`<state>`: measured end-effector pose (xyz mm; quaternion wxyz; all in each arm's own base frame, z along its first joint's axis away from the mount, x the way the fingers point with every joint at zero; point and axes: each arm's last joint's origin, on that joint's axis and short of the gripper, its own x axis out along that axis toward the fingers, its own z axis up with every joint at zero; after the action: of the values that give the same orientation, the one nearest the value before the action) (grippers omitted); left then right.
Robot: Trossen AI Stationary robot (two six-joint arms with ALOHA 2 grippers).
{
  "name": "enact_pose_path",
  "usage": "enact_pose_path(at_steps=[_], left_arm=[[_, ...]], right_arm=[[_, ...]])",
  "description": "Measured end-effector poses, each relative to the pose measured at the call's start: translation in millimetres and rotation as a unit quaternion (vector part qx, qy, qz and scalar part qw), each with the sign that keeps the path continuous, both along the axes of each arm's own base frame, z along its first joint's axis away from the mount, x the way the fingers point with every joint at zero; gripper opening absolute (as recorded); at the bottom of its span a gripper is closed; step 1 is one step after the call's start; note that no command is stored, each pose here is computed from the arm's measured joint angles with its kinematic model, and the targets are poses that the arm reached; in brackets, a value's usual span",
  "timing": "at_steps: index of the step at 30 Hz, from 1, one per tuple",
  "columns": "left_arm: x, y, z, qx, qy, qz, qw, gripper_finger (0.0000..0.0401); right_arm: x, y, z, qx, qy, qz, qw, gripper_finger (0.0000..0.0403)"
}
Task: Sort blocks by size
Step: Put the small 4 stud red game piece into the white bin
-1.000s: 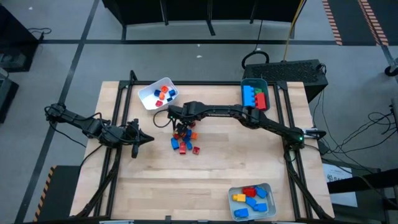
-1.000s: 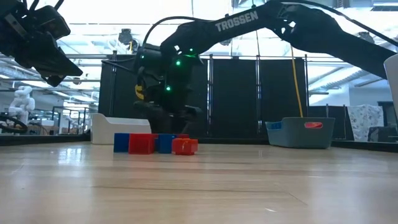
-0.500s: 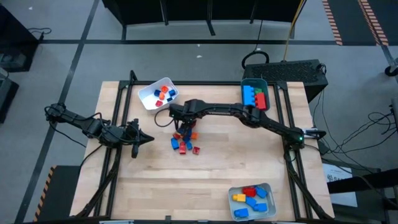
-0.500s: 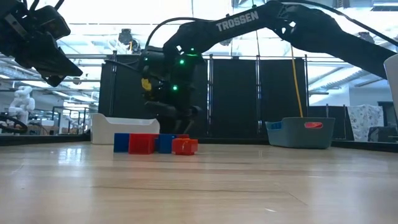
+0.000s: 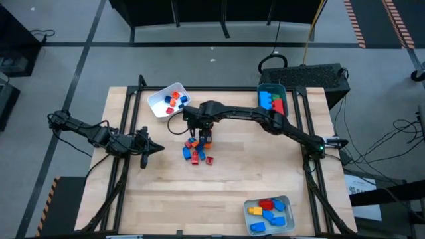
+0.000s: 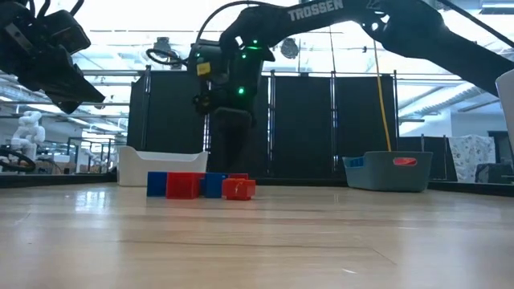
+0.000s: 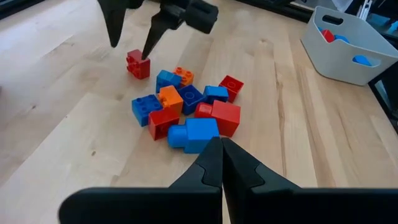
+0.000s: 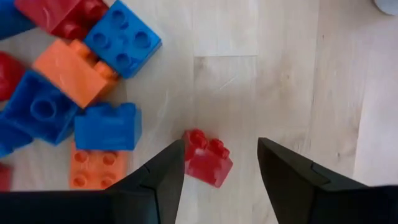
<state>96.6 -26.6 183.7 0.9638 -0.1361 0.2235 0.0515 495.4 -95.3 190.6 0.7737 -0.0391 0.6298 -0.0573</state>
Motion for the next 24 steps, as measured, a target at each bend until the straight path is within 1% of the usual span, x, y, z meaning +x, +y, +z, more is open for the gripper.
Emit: enact_pose_path(at_steps=[2, 5, 7, 9, 12, 16, 19, 24], left_arm=[[0.0, 0.0, 0.0, 0.000, 0.000, 0.000, 1.000, 0.0002], [0.0, -0.1, 0.0, 0.000, 0.000, 0.000, 1.000, 0.0002], [0.0, 0.0, 0.0, 0.000, 0.000, 0.000, 1.000, 0.0002], [0.0, 0.0, -0.1, 0.001, 0.001, 0.000, 1.000, 0.0002], [-0.8, 0.3, -1.6, 0.003, 0.009, 0.000, 1.000, 0.0002], [-1.1, 0.4, -2.2, 0.005, 0.012, 0.000, 1.000, 0.0002], [-1.1, 0.4, -2.1, 0.004, 0.012, 0.000, 1.000, 0.0002], [-1.0, 0.4, -2.0, 0.004, 0.011, 0.000, 1.000, 0.0002]], right_arm=[[-0.4, 0.1, 1.3, 0.003, -0.002, -0.013, 1.000, 0.0185], [-1.7, -2.6, 0.8, 0.012, -0.003, -0.056, 0.998, 0.0185], [-2.9, -2.9, 0.5, 0.012, 0.002, -0.056, 0.998, 0.0185], [-4.9, -2.5, 0.2, 0.009, 0.018, -0.021, 1.000, 0.0185], [-5.9, 3.3, -0.4, 0.004, 0.037, 0.050, 0.998, 0.0185], [-4.8, 9.6, -0.1, -0.042, 0.056, 0.123, 0.990, 0.0185], [-4.0, 12.1, -0.1, -0.045, 0.057, 0.149, 0.986, 0.0185], [-3.5, 14.2, -1.1, -0.044, 0.059, 0.164, 0.984, 0.0185]])
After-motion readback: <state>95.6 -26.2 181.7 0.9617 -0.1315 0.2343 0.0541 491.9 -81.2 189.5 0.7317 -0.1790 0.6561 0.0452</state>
